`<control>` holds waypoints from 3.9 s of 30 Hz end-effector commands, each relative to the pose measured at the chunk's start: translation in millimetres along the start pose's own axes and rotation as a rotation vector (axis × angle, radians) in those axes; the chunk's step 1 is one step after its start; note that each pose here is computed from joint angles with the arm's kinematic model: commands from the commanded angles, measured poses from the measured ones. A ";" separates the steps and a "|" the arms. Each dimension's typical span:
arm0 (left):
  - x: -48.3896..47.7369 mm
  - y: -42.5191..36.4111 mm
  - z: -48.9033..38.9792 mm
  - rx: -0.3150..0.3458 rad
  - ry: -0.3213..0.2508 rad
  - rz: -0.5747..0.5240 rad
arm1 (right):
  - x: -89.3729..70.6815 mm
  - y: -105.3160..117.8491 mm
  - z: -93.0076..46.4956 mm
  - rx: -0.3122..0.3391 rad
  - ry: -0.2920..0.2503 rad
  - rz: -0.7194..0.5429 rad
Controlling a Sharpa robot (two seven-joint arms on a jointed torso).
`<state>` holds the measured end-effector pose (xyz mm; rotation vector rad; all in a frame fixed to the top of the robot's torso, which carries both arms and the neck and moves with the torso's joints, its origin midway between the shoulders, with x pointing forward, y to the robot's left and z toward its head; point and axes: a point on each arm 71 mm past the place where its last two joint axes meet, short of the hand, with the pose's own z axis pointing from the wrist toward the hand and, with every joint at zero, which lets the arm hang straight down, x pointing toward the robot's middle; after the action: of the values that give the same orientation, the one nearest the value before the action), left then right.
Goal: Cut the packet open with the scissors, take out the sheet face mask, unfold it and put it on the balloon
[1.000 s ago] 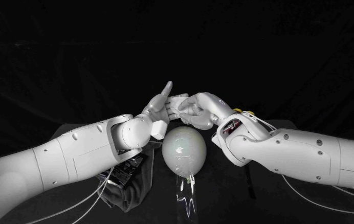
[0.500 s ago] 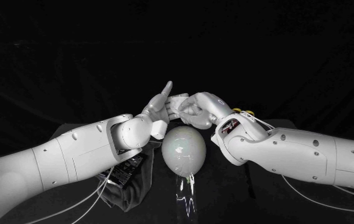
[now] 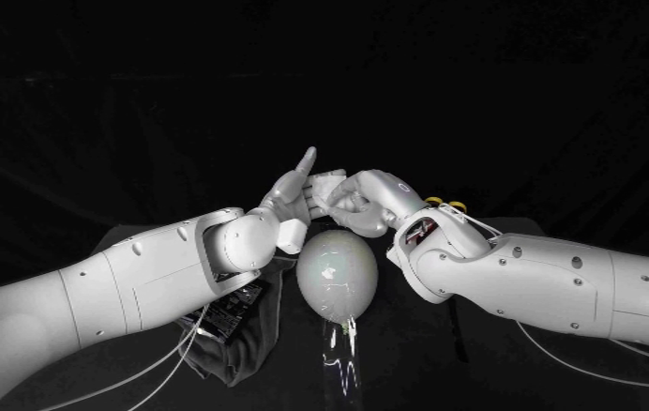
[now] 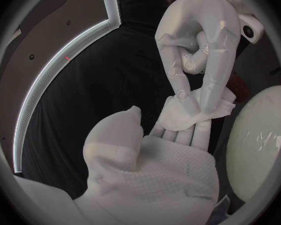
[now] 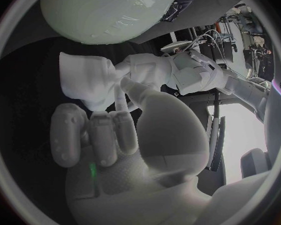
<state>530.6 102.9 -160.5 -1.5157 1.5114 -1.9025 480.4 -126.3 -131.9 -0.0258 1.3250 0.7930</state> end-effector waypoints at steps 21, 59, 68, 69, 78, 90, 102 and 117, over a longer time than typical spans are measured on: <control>5.6 -0.5 0.7 0.010 0.030 -0.003 | 6.9 4.4 3.2 -0.002 0.003 -0.023; -0.5 -3.3 0.0 0.015 0.016 -0.002 | -13.9 8.0 -28.5 -0.147 -0.010 0.211; -3.3 -5.4 -4.0 0.017 0.022 0.003 | -43.2 -17.7 -50.1 -0.111 -0.111 0.286; -3.8 -5.8 -4.6 0.017 0.024 0.004 | -46.7 -22.1 -52.2 -0.097 -0.125 0.290; -8.3 -9.1 -9.8 0.022 0.034 0.015 | -64.4 -50.6 -59.0 0.013 -0.214 0.322; -7.6 -10.1 -14.5 0.026 0.047 0.014 | -59.7 -51.7 -54.1 0.013 -0.176 0.273; -6.5 -9.9 -15.7 0.029 0.046 0.013 | -40.2 -29.6 -47.1 -0.103 -0.101 0.092; -3.6 -8.2 -16.3 0.028 0.036 0.016 | -14.8 -4.8 -39.4 -0.166 -0.110 -0.058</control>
<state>522.0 119.3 -156.9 -1.4770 1.5171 -1.9285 449.1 -156.1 -132.8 -0.1107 1.1737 0.9006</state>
